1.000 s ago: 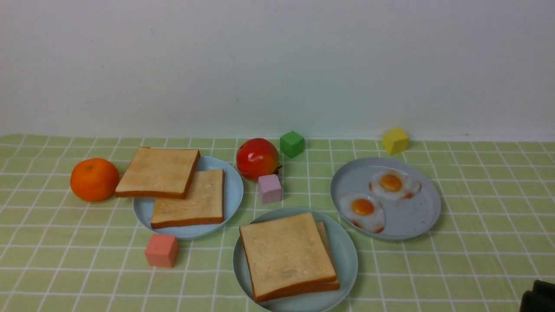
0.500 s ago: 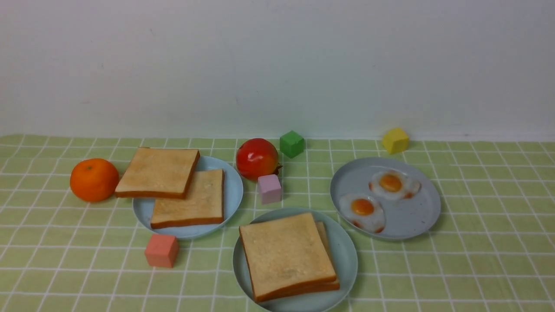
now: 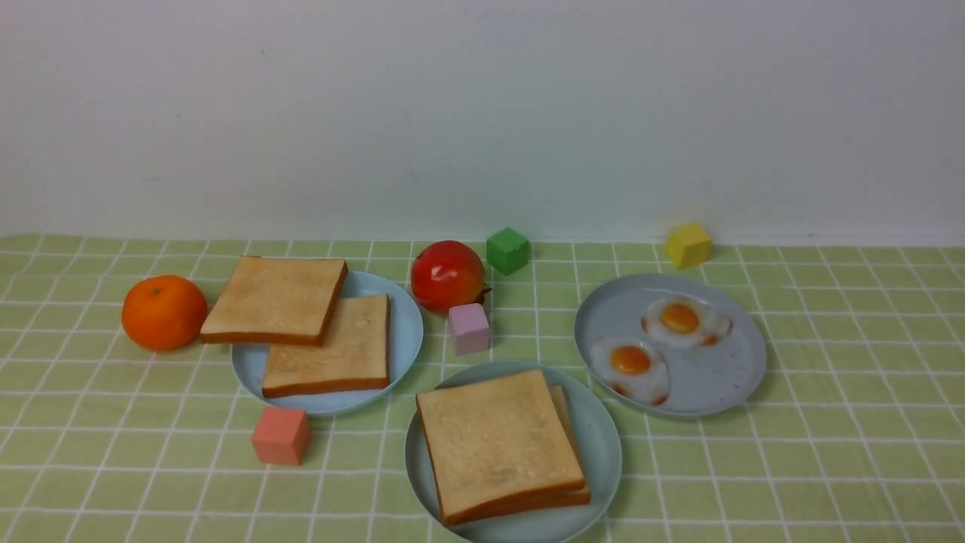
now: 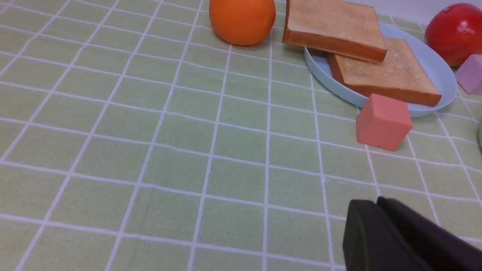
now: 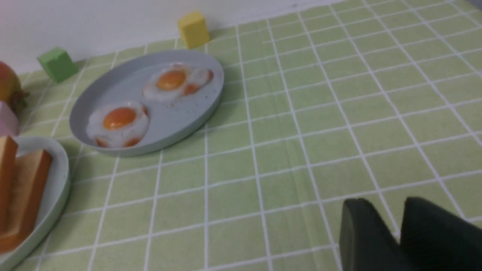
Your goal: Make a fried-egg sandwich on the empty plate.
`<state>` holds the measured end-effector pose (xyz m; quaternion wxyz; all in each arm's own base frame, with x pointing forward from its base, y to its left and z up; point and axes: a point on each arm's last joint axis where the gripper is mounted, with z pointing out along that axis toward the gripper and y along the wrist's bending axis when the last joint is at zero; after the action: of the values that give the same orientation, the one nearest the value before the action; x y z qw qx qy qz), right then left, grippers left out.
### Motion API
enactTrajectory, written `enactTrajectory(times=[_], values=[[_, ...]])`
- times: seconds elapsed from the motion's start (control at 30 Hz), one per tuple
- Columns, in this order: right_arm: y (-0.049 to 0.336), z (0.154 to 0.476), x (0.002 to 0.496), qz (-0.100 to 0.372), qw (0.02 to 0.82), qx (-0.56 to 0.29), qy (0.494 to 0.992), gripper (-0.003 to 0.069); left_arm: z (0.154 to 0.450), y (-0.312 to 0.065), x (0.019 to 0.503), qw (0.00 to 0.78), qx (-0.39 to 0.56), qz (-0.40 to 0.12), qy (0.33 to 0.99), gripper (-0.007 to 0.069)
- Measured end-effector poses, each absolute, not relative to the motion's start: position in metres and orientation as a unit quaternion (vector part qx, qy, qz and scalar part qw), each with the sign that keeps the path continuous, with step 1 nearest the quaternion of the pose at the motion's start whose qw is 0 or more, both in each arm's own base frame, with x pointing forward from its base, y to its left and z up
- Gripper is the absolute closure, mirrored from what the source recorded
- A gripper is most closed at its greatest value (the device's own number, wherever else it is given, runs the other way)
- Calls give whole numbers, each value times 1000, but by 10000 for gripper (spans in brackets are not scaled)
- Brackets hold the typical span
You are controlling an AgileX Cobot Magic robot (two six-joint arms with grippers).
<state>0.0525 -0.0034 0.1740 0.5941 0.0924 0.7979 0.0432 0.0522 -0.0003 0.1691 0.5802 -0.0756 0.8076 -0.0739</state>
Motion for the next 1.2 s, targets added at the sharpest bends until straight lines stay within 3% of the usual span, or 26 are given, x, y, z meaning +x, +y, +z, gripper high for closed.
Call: enactTrajectory(times=[1.2], values=[[-4,174,52,41,595,93,797,444,169,0,52,580,-74,-73,808,557]])
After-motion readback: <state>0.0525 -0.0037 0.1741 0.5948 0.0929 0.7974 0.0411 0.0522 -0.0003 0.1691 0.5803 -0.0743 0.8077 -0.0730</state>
